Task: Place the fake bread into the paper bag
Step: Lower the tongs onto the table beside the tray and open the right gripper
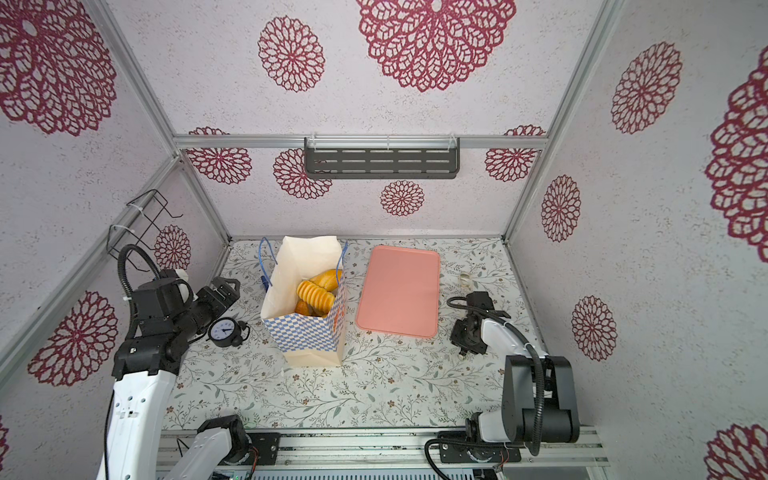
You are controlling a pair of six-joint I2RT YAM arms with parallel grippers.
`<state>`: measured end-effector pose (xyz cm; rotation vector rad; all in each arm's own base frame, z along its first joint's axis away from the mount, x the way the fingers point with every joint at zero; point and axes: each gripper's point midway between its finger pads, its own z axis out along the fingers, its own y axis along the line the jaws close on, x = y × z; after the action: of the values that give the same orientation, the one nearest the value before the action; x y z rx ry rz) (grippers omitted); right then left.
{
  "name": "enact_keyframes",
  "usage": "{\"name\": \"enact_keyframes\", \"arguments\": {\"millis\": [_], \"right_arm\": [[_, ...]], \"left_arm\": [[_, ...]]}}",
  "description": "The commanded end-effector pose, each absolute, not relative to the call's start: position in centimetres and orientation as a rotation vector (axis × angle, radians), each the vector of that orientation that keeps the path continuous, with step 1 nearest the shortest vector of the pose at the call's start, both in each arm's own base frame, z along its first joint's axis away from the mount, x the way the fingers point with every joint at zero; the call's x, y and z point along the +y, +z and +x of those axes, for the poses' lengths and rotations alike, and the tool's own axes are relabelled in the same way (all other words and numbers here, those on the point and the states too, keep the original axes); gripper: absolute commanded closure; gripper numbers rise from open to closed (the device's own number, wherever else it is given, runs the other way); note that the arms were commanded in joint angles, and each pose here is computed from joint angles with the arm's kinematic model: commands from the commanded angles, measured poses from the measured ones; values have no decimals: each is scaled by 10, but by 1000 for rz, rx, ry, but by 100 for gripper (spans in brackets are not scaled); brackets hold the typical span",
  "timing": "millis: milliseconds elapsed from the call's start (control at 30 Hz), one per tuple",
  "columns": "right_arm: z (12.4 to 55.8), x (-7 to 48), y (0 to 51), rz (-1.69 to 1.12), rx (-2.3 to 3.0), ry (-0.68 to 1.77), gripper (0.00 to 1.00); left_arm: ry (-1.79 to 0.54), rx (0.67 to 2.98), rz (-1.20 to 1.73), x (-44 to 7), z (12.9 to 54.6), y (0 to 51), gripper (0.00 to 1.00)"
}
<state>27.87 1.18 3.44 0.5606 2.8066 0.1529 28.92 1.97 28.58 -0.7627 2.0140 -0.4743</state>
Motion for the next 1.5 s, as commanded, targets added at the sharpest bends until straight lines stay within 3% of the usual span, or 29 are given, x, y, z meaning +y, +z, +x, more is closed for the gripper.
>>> {"name": "enact_keyframes", "arguments": {"millis": [0, 300, 867, 1033, 1200, 1467], "right_arm": [[287, 7, 35, 568, 2773, 123, 60], [287, 6, 30, 572, 2781, 123, 58], [289, 4, 39, 573, 2759, 111, 25], [295, 3, 50, 569, 2732, 119, 23], [313, 5, 90, 535, 2610, 165, 23], [344, -23, 227, 518, 2141, 72, 18]], "left_arm": [[-498, 1977, -746, 19, 290, 295, 3], [-499, 1983, -748, 19, 290, 292, 3], [-515, 1992, -743, 17, 290, 292, 3], [-512, 1988, -740, 18, 289, 295, 2], [-497, 1988, -716, 19, 293, 303, 3], [-275, 1856, -676, 51, 305, 345, 3]]}}
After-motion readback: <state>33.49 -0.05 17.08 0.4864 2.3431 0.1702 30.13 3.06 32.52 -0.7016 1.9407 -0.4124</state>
